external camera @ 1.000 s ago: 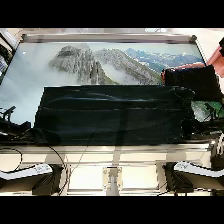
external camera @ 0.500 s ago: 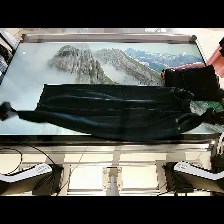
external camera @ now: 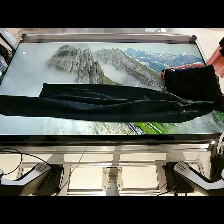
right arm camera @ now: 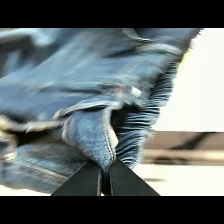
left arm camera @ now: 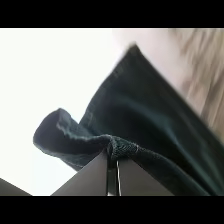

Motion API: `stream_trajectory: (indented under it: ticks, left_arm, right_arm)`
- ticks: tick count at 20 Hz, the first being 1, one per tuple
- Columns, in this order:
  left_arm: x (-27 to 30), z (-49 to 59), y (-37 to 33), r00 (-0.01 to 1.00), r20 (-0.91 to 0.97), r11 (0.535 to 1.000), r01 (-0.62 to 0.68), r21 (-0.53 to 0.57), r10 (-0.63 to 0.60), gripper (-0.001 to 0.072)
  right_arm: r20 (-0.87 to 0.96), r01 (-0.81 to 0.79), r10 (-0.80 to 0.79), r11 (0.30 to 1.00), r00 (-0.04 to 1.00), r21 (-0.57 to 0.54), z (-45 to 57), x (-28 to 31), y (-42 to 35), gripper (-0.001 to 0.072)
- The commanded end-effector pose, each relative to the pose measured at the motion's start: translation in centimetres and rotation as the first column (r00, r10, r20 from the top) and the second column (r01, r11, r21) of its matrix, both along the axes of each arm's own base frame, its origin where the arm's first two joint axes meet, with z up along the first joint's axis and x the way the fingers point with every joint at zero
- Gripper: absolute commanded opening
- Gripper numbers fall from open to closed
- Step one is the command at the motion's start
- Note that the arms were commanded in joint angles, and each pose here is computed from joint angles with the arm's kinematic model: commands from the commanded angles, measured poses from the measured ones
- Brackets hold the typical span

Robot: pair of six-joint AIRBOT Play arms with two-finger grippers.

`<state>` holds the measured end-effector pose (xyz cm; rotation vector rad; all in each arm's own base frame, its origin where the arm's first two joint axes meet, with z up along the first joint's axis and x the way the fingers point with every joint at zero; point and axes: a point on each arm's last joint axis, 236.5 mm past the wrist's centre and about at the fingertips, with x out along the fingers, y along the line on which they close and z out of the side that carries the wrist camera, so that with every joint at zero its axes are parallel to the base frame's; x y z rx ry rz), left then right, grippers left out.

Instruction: Fold the clothes and pants, and hang the long-sleeved shirts on hangers.

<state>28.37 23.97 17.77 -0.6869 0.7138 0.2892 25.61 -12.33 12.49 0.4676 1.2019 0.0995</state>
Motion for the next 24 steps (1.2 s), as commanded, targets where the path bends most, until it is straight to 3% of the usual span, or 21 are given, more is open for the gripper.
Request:
stream_trajectory:
  ticks: [1,5,8,14,18,21,24]
  left_arm:
    - [-0.8,1.7,1.4,0.994,0.044,0.995,-0.102,0.006,0.102,0.0021]
    - [-1.6,0.4,1.4,0.994,-0.049,0.993,-0.098,0.067,0.102,0.0021]
    - [-2.4,-1.4,1.7,0.979,-0.172,0.987,-0.085,0.134,0.108,0.0020]
    - [2.3,-7.9,-2.7,0.922,-0.363,0.983,0.173,0.063,-0.139,0.0019]
    - [8.4,-12.8,-5.7,0.876,-0.420,0.963,0.267,0.017,-0.236,0.0019]
    - [13.0,-15.1,-6.6,0.830,-0.506,0.950,0.306,0.059,-0.236,0.0019]
    - [17.6,-15.7,-6.4,0.819,-0.545,0.935,0.313,0.166,-0.178,0.0019]
  right_arm:
    - [-0.004,0.196,-0.201,0.959,0.980,-0.206,1.8,-2.2,-3.2,0.0028]
    - [0.134,0.322,-0.293,0.878,0.946,-0.355,5.8,-3.9,-4.1,0.0028]
    - [0.144,0.356,-0.326,0.845,0.934,-0.398,6.6,-5.3,-4.3,0.0027]
    - [-0.008,0.289,-0.302,0.919,0.953,-0.270,2.8,-4.0,-3.8,0.0026]
    - [-0.230,0.240,-0.256,0.966,0.939,-0.096,-2.3,-3.6,-3.4,0.0026]
    - [-0.360,0.202,-0.202,0.979,0.911,-0.038,-5.9,-3.1,-3.7,0.0026]
    - [-0.327,0.249,-0.257,0.966,0.909,-0.068,-9.1,0.6,-5.7,0.0027]
